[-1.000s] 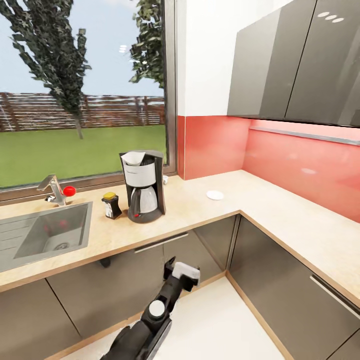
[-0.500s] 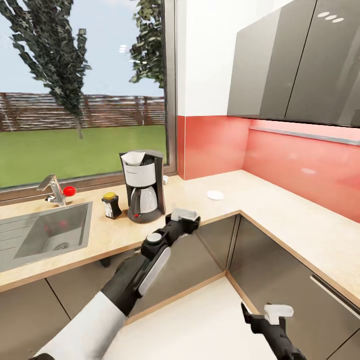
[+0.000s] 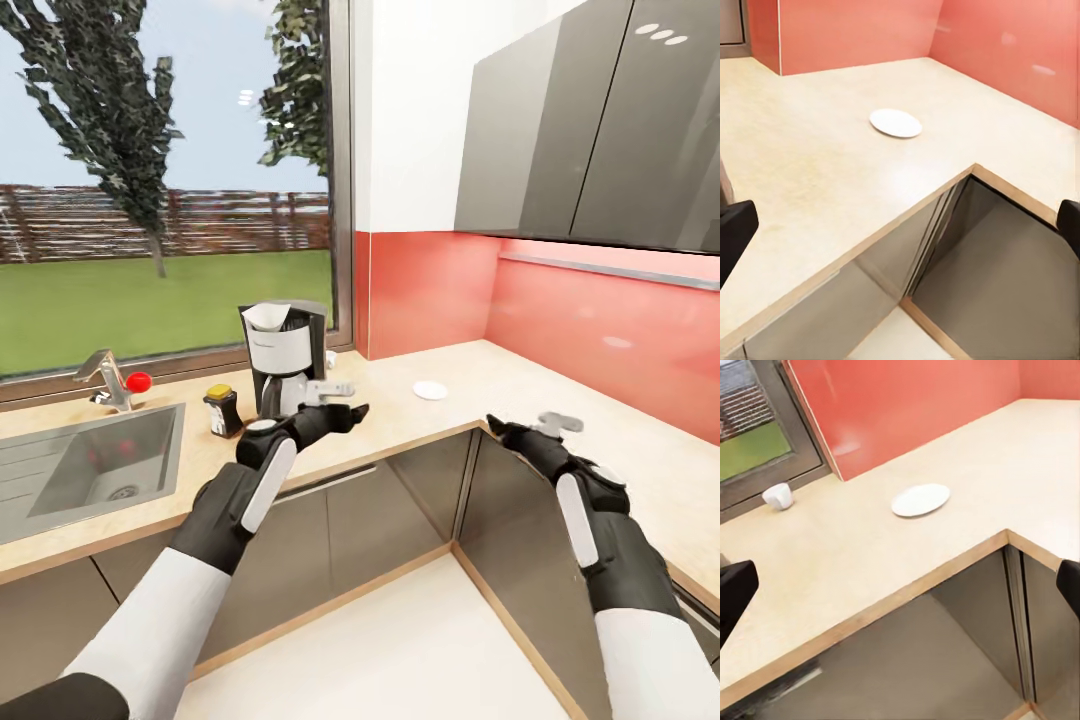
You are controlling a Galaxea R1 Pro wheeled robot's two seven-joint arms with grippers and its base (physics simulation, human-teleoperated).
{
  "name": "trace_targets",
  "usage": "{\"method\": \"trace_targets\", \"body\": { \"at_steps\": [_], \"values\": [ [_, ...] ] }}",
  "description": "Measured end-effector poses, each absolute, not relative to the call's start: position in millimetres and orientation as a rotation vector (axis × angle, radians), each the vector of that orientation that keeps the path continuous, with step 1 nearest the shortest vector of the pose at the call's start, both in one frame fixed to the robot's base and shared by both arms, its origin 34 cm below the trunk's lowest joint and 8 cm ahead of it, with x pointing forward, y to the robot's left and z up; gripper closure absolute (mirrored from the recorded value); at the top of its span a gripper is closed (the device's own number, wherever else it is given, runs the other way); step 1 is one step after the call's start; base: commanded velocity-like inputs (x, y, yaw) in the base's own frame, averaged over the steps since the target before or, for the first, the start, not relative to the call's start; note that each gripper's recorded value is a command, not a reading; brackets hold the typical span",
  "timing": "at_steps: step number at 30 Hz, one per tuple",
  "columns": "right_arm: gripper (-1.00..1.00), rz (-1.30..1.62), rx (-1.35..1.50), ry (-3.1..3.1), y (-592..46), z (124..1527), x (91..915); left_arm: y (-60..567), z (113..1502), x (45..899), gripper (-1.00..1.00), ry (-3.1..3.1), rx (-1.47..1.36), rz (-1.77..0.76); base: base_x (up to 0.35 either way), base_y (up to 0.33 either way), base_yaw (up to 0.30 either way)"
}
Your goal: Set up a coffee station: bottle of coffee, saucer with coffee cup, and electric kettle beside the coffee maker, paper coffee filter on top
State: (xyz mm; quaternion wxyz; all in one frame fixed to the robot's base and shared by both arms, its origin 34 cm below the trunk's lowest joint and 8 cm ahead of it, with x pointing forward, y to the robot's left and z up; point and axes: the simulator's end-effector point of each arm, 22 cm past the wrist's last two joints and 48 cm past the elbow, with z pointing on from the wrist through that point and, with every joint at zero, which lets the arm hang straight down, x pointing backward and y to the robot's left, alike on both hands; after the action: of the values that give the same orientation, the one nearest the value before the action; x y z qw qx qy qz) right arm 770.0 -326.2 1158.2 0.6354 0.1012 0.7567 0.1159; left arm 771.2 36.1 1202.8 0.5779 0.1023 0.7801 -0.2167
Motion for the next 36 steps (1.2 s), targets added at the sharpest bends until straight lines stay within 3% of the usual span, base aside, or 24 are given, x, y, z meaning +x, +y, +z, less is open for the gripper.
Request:
{"method": "trace_targets", "body": {
  "at_steps": [7, 19, 27, 36],
  "values": [
    [-1.0, 0.407, 0.277, 1.864, -303.6, 1149.4, 803.6, 29.8, 1178.5, 761.8, -1.0, 1.857, 0.24, -0.534, 0.001, 0.0, 0.0],
    [-1.0, 0.443, 0.289, 1.929, -293.3, 1128.5, 799.7, 25.2, 1143.3, 745.1, -1.0, 1.908, 0.228, -0.554, 0.303, -0.059, 0.0],
    [-1.0, 0.438, 0.291, 1.931, -296.3, 1127.5, 800.1, -0.4, 1135.9, 748.7, -1.0, 1.815, 0.138, -0.656, 0.015, -0.006, -0.009],
    [-1.0, 0.437, 0.291, 1.931, -296.3, 1127.8, 799.7, -7.8, 1129.8, 745.4, -1.0, 1.824, 0.141, -0.675, 0.06, -0.002, -0.224]
  ]
}}
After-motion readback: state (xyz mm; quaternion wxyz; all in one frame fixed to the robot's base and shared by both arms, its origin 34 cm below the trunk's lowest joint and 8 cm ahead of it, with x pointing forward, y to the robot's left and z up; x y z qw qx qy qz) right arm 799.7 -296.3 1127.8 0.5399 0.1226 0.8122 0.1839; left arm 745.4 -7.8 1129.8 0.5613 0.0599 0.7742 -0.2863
